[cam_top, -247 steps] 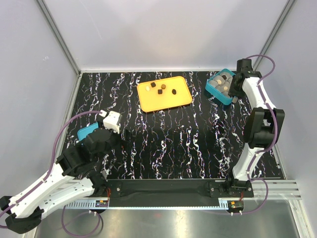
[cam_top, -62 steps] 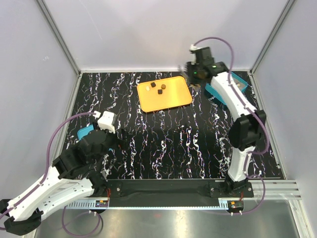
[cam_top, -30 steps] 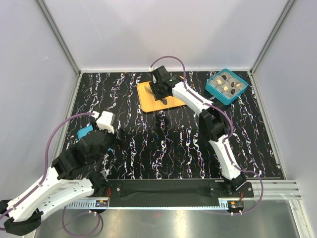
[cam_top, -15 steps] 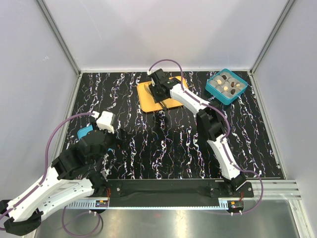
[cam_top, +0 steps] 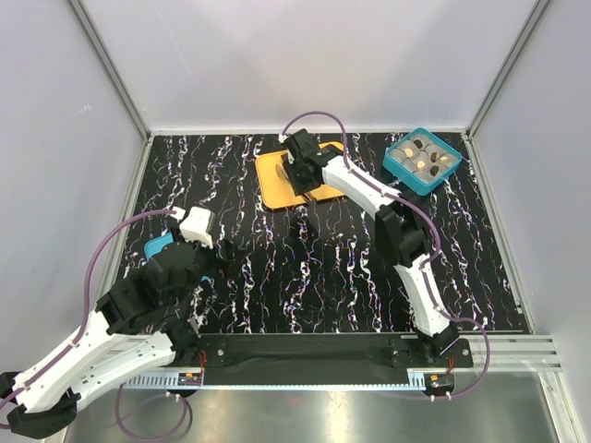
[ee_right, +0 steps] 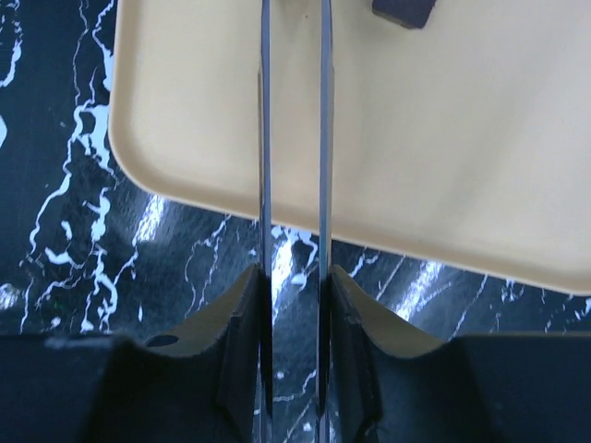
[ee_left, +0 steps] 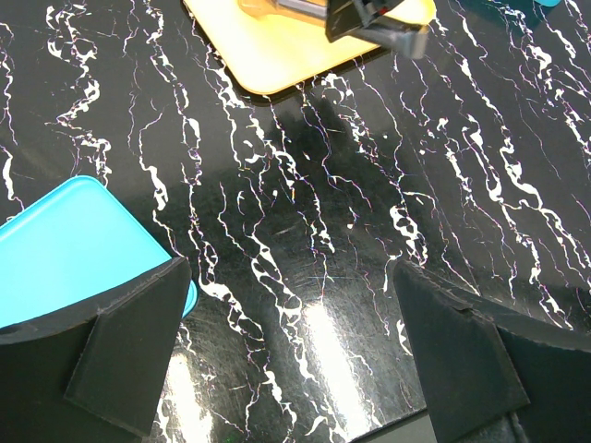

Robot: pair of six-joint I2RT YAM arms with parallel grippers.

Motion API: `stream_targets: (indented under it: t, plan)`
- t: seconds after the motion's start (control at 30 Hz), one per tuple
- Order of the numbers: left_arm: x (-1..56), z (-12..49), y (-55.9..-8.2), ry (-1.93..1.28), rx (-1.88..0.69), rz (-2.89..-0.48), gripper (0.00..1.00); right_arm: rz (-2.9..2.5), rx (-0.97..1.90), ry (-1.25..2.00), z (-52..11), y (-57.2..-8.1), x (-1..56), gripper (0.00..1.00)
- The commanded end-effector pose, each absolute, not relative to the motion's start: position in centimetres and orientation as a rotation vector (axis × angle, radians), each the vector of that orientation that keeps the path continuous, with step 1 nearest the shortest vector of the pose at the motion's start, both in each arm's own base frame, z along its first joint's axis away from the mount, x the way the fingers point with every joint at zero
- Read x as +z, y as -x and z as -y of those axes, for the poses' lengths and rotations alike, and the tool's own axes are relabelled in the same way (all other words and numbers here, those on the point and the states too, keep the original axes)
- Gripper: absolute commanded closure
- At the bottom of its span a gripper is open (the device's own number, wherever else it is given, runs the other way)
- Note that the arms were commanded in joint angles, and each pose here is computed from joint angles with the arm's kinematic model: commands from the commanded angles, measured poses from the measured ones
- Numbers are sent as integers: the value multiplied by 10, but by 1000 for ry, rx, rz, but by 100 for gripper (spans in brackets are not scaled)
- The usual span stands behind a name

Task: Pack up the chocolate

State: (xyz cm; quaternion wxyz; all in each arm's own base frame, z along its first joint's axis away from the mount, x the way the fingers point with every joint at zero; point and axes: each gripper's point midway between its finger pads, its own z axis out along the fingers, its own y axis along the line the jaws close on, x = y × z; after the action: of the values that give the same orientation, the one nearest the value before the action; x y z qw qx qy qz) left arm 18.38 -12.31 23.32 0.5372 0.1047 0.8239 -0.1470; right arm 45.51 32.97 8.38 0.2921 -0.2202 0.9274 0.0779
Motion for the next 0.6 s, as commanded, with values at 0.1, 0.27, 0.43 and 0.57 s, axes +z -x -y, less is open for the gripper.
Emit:
stream_targets:
  t: [0.1,0.27,0.43,0.57]
  plan:
    - [247,124,-189,-205,-372,-1907,1,-2399,322,569,-334,-432,148,68]
    - [247,125,-188,-209,-374,-1909,1,-2394,318,562,-323,-422,155,69]
    - [247,124,-188,-207,-374,-1909,1,-2398,279,547,-309,-418,166,69]
    - [247,124,-188,-202,-375,-1910,1,-2382,252,493,-287,-420,187,69]
